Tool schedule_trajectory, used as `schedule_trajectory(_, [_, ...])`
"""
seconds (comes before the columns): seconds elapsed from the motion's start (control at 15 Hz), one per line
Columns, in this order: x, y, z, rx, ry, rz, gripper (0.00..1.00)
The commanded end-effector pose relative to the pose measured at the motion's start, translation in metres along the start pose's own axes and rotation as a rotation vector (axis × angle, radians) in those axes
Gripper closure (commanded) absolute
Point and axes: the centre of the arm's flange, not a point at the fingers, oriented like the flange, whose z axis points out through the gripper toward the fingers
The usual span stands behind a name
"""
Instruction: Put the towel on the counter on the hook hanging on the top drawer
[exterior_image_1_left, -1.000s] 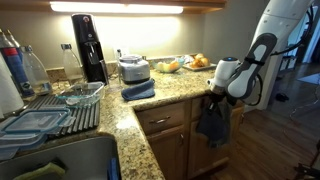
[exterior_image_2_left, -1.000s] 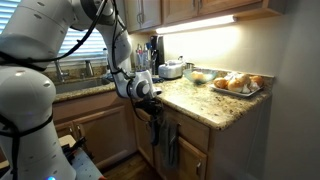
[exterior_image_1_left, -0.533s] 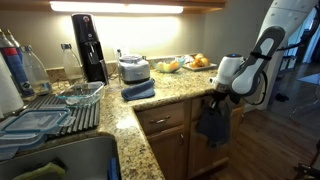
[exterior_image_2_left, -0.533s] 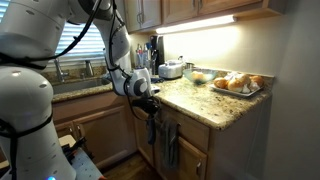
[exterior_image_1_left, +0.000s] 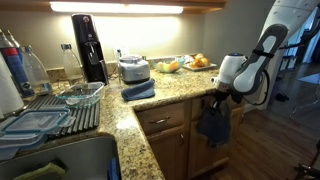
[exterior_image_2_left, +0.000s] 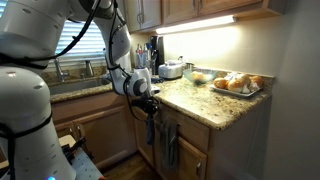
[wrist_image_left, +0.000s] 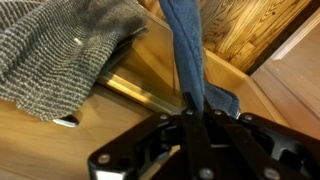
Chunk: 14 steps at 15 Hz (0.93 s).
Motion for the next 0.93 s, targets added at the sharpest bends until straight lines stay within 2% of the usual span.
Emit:
schedule_trajectory(0.0, [-0.002, 0.01, -0.004, 0.031, -0.05, 0.014, 0.95])
schedule_trajectory(0.87, [0.022, 0.027, 0.006, 0.057, -0.141, 0.086, 0.95])
